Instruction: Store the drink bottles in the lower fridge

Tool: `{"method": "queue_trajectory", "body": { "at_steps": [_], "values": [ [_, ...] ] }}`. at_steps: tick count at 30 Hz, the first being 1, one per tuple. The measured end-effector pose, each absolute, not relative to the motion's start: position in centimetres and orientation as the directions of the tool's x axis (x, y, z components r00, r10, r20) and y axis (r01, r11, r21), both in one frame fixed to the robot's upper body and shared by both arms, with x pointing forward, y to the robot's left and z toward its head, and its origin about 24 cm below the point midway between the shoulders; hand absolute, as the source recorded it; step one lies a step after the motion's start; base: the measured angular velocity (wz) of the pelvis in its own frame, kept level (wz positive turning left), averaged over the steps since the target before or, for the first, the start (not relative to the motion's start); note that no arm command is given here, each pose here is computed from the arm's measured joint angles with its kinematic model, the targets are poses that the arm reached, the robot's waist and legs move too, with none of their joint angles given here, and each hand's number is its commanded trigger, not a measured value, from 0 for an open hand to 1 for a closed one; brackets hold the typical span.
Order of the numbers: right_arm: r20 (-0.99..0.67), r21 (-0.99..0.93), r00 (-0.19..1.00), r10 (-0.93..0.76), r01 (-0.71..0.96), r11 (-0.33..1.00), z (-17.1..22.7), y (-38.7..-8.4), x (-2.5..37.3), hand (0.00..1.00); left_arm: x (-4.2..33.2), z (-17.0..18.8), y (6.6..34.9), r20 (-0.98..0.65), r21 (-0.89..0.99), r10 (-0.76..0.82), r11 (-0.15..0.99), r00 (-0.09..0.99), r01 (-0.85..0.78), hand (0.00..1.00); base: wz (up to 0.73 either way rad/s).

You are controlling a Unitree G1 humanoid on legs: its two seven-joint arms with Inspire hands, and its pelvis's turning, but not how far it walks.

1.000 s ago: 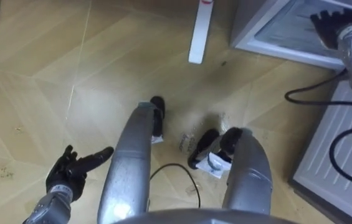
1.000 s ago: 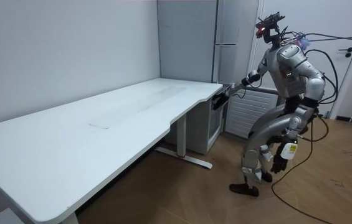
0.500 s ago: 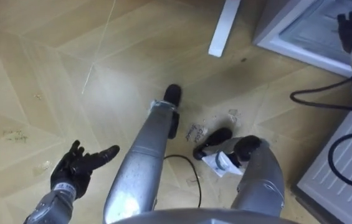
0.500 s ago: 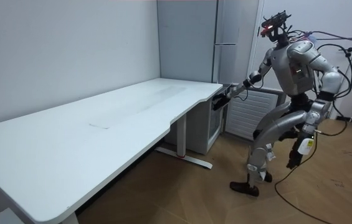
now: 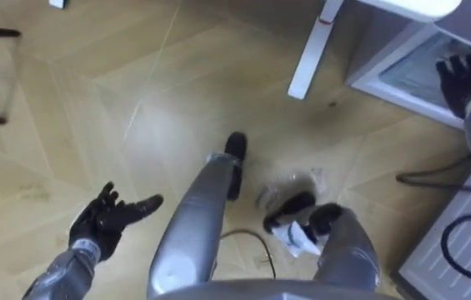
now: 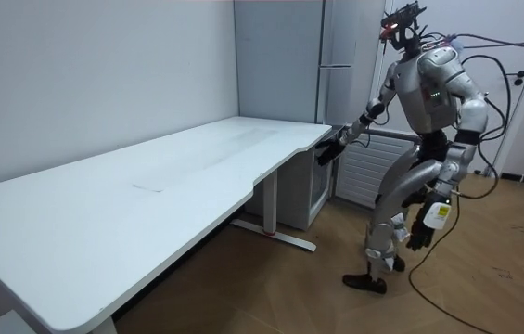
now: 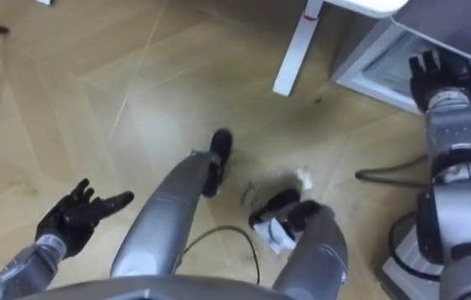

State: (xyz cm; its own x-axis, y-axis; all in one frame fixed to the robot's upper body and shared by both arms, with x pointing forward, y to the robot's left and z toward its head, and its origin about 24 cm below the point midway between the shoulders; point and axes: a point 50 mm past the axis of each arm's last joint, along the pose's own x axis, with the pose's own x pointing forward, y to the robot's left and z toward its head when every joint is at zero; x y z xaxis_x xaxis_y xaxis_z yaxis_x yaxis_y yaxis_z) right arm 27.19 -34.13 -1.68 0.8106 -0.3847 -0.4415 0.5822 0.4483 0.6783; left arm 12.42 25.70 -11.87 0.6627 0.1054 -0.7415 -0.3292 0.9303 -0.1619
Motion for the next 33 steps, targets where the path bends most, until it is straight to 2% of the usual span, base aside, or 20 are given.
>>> {"method": "queue_trajectory", "body": {
  "at_steps": [3,9,13,17,20,25,33],
  "values": [
    [-0.513,0.596,0.780,-0.359,0.624,0.506,-3.8,-34.1,24.9,0.00,12.3,-12.2,25.7,-0.756,-0.117,0.110,0.947,0.645,-0.298,0.00,-0.09],
    [-0.711,0.353,0.642,-0.289,0.680,0.642,-9.1,-32.7,18.7,0.00,12.5,-13.0,25.5,-0.780,0.003,0.134,0.978,0.611,-0.211,0.00,-0.15],
    [-0.836,0.235,0.501,-0.225,0.697,0.678,-12.9,-29.8,13.4,0.00,10.2,-14.3,25.1,-0.831,0.068,0.166,0.978,0.530,-0.200,0.00,-0.07],
    [-0.912,0.079,0.362,-0.191,0.613,0.786,-14.7,-28.7,8.1,0.00,7.4,-15.0,25.5,-0.867,0.122,0.198,0.974,0.458,-0.190,0.00,-0.20],
    [-0.947,-0.029,0.265,-0.183,0.496,0.868,-15.6,-27.8,5.2,0.00,5.6,-15.4,25.5,-0.884,0.140,0.238,0.956,0.403,-0.259,0.00,-0.30],
    [-0.970,-0.083,0.188,-0.152,0.330,0.940,-16.4,-26.0,2.9,0.00,3.5,-15.7,25.4,-0.896,0.160,0.277,0.931,0.347,-0.328,0.00,-0.20],
    [-0.967,-0.124,0.163,-0.198,0.377,0.918,-16.7,-24.9,1.9,0.00,1.6,-16.2,24.9,-0.920,0.180,0.299,0.897,0.254,-0.403,0.00,-0.06]
  ]
}}
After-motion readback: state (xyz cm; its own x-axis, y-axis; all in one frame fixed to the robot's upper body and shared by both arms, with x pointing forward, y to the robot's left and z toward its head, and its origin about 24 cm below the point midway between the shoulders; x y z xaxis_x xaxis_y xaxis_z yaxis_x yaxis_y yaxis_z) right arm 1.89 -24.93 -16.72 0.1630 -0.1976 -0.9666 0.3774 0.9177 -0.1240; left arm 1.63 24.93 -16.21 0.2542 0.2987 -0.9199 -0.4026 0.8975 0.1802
